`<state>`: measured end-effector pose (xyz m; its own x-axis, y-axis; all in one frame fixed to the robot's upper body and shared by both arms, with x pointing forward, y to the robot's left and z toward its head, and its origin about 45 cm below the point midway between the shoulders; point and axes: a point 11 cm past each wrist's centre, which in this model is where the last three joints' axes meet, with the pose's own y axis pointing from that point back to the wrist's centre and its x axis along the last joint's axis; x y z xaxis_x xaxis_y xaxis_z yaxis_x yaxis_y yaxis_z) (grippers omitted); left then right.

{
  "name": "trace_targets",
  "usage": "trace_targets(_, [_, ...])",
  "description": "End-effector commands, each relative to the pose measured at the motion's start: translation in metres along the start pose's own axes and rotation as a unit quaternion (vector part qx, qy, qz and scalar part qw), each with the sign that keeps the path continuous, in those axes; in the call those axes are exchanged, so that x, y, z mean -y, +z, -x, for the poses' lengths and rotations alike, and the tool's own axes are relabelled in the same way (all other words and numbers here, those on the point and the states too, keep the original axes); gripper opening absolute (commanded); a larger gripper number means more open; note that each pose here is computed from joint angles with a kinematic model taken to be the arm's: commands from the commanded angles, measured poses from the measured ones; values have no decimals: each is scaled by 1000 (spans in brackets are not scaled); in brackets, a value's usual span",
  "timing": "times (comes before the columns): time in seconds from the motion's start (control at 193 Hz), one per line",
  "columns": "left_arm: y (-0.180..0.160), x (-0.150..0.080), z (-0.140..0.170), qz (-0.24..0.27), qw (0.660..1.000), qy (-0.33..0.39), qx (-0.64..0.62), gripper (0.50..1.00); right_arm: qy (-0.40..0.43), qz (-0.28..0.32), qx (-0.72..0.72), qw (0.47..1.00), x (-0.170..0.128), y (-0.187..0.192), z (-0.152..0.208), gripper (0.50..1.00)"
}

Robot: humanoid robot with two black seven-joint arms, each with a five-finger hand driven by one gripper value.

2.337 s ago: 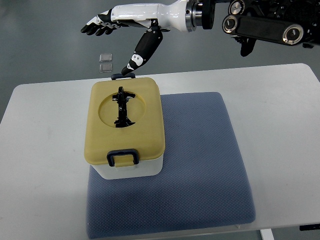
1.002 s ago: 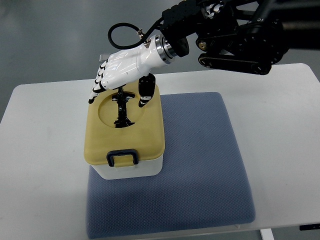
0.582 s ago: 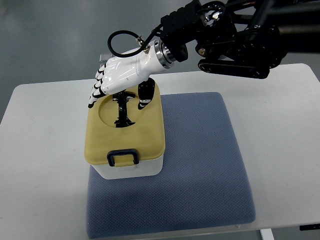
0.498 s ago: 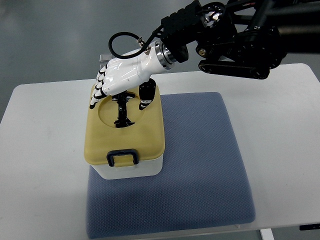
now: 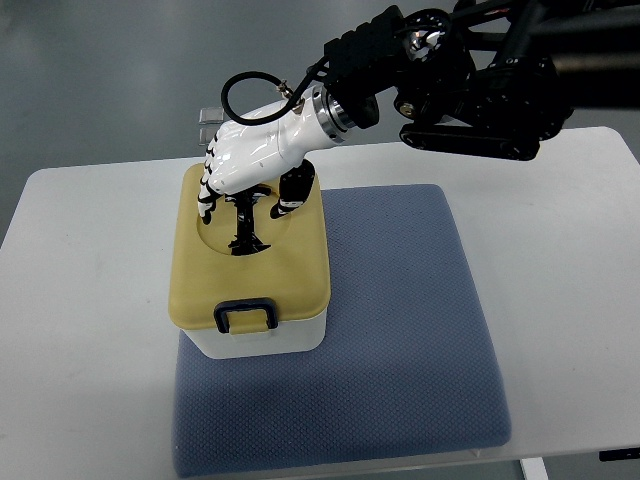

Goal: Open white storage box with right hand
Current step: 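Lower the right hand onto the black lid handle and close fingers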

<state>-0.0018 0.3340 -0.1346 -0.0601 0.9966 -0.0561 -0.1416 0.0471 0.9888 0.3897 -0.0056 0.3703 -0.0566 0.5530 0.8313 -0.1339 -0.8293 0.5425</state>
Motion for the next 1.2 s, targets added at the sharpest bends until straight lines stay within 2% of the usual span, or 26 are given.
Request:
trace_targets(0.0, [0,0,0,0,1000,0,0,1000,0,-3,-7,1000,2,-2,-1,727])
trace_targets(0.41, [0,0,0,0,1000,0,0,1000,-11,-6,-32,999,5,-3,-1,625])
trace_targets(0.639, [0,0,0,0,1000,0,0,1000,-2,-7,-42,999,6,-4,-4,592])
trace_targets(0.878, [0,0,0,0,1000,0,0,1000,-1,-12,-45,999,9,-6,-5,580])
trace_targets(1.013, [0,0,0,0,1000,0,0,1000,-4,-13,-53,998,11,-7,-5,545])
trace_targets(1.08, [0,0,0,0,1000,0,0,1000,-4,-14,-59,998,11,-7,-5,502])
trace_targets(1.194, [0,0,0,0,1000,0,0,1000,7,-14,-69,997,11,-7,-7,500])
